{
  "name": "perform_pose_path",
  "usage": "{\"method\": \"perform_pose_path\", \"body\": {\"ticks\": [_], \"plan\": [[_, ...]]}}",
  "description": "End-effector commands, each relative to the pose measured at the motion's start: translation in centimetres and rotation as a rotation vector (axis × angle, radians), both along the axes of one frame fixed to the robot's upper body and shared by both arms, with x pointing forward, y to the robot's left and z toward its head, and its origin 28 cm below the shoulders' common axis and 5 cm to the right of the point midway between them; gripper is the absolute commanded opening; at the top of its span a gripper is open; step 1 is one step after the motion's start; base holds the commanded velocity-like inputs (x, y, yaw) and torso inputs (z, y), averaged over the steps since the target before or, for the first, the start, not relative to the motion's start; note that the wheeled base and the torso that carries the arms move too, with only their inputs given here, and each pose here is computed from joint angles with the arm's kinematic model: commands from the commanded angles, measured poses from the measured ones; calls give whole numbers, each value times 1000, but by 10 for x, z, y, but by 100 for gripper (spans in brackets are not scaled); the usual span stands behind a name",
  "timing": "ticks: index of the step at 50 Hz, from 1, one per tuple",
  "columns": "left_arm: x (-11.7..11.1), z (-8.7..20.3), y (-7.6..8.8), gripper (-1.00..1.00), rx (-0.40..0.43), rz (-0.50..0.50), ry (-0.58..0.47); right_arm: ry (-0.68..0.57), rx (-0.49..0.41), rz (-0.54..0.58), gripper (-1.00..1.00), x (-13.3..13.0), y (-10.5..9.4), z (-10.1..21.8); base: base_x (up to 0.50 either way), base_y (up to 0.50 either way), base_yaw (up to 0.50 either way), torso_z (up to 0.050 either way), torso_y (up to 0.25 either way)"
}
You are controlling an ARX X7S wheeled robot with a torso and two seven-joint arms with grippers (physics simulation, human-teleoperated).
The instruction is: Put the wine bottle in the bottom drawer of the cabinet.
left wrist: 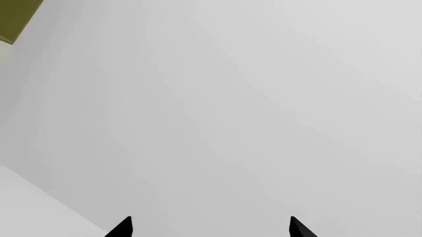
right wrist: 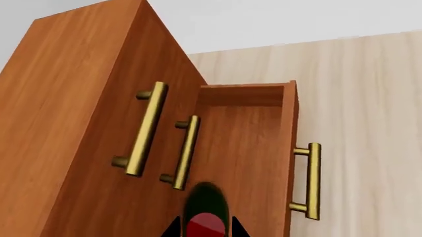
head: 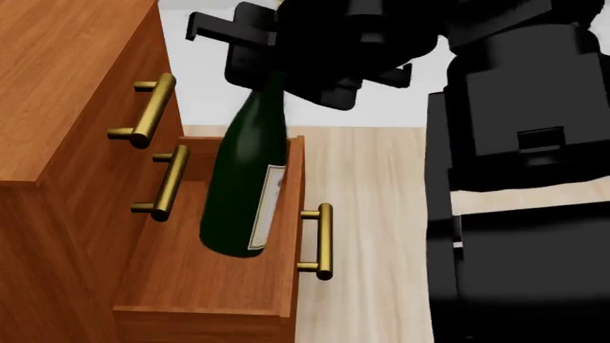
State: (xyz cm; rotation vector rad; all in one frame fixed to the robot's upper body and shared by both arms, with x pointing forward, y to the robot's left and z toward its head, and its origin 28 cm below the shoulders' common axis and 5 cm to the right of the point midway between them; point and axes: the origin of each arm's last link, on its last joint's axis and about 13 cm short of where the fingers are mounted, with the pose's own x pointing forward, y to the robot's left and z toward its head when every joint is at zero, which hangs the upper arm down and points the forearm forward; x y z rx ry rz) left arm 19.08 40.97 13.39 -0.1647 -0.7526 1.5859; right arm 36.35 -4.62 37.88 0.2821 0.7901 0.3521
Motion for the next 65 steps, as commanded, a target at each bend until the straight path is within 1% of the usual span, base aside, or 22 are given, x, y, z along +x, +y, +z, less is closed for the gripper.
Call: {"method": "perform_pose_path", "body": {"ticks": [1,7,8,10,13,21,22,23,25,43,46,48,49,50,52,53,57,65], "plan": [[-2,2,-3,100,1,-3,-2,5,27,58,-100,0,10,-4,0,0,0,0,0],[2,11,3,100,0,-4,-3,12,30,79,-100,0,15,-8,0,0,0,2,2],[1,4,1,100,0,-4,-2,16,31,82,-100,0,16,-9,0,0,0,0,0],[2,7,2,100,0,-4,-2,12,26,85,-100,0,17,-10,0,0,0,0,0],[2,-2,2,100,0,-5,-2,11,25,86,-100,1,20,-11,0,0,0,0,0],[2,-3,2,100,0,4,7,0,1,86,-100,3,20,-14,0,0,0,0,0],[3,5,3,100,1,6,10,0,2,93,-100,2,20,-14,0,0,0,0,0],[2,1,2,100,0,6,9,-4,0,94,-100,2,21,-13,0,0,0,0,-76],[3,-3,3,100,3,9,13,-13,-10,99,-100,2,21,-11,0,0,0,0,-138],[1,-4,0,100,2,3,6,-64,-24,98,-100,0,23,-2,0,0,0,0,-184],[1,-10,0,100,5,14,15,-84,-22,108,-100,-2,25,3,0,0,0,0,-133],[2,-15,0,100,3,3,5,-98,-31,116,-100,-3,26,5,0,0,0,0,-118],[4,-15,2,100,4,7,9,-95,-30,126,-100,-4,27,6,0,0,0,0,-117],[4,1,3,100,3,5,6,-110,-33,120,-100,-4,28,8,0,0,0,0,-119],[4,-4,2,100,4,7,9,-110,-27,135,-100,-6,29,11,0,0,0,0,-117],[3,-5,2,100,3,3,5,-129,-40,133,-100,-6,30,13,0,0,0,0,-119],[3,-3,3,100,3,3,5,-135,-32,137,-100,-9,31,18,0,0,0,0,-119],[2,-3,3,100,4,-3,2,-130,-42,139,-100,-7,33,12,0,0,0,0,-118]]}}
